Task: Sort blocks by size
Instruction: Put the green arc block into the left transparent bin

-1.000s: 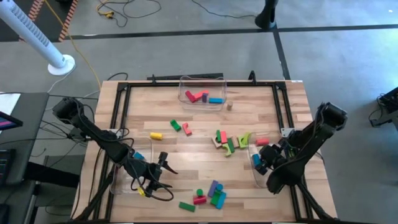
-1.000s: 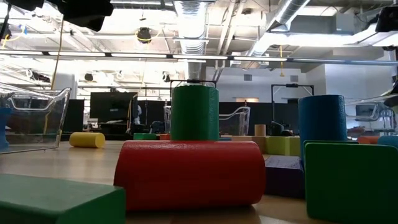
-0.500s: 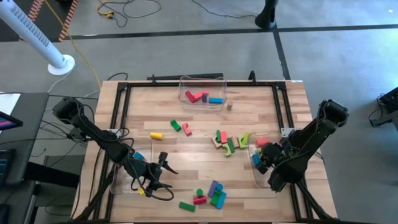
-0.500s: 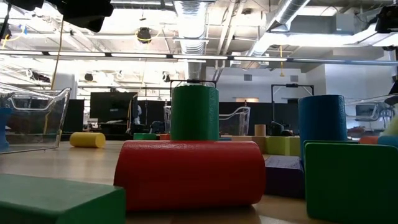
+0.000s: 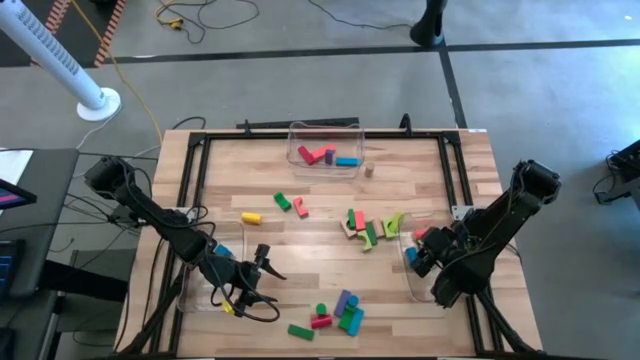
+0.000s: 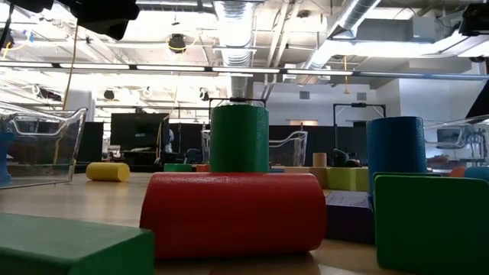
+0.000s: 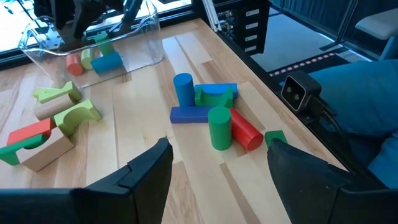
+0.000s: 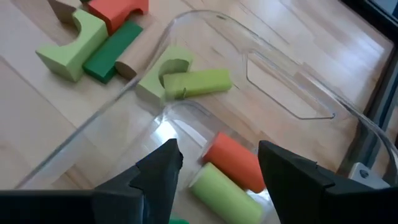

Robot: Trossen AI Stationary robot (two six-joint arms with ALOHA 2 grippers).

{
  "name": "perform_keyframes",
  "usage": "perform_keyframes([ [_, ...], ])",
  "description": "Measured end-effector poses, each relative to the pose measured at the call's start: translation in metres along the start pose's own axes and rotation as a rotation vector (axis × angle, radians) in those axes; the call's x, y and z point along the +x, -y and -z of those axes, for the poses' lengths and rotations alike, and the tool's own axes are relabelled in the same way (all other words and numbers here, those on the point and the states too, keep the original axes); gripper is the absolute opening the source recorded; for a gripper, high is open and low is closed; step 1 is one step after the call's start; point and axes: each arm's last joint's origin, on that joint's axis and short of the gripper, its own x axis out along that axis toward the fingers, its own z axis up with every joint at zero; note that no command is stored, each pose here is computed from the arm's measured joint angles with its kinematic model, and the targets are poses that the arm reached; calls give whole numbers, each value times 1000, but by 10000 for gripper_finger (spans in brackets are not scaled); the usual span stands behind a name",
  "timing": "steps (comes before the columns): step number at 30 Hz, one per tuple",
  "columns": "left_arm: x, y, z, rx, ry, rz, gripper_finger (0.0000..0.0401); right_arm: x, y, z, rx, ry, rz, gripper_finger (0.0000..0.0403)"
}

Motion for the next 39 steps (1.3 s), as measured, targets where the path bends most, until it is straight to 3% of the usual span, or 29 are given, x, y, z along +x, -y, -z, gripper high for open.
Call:
perform_keyframes([
  [8,1,-5,0,-7,-2,-25,251,-8,-5,-8,11,67,-42,249],
  [12,3,-16,1,-36,-13,-202,251,-11,-9,-11,17,112,-86,249],
  [17,6,-54,12,-36,-118,-514,249,-14,-18,-14,4,231,-166,249],
  [26,0,-136,42,-200,-373,-726,197,-12,-39,-26,-68,376,-245,249],
  [32,-7,-158,55,-300,-453,-690,187,-7,-54,-41,-132,408,-265,249],
  [39,-8,-158,68,-325,-436,-666,186,-5,-66,-57,-171,455,-289,249],
])
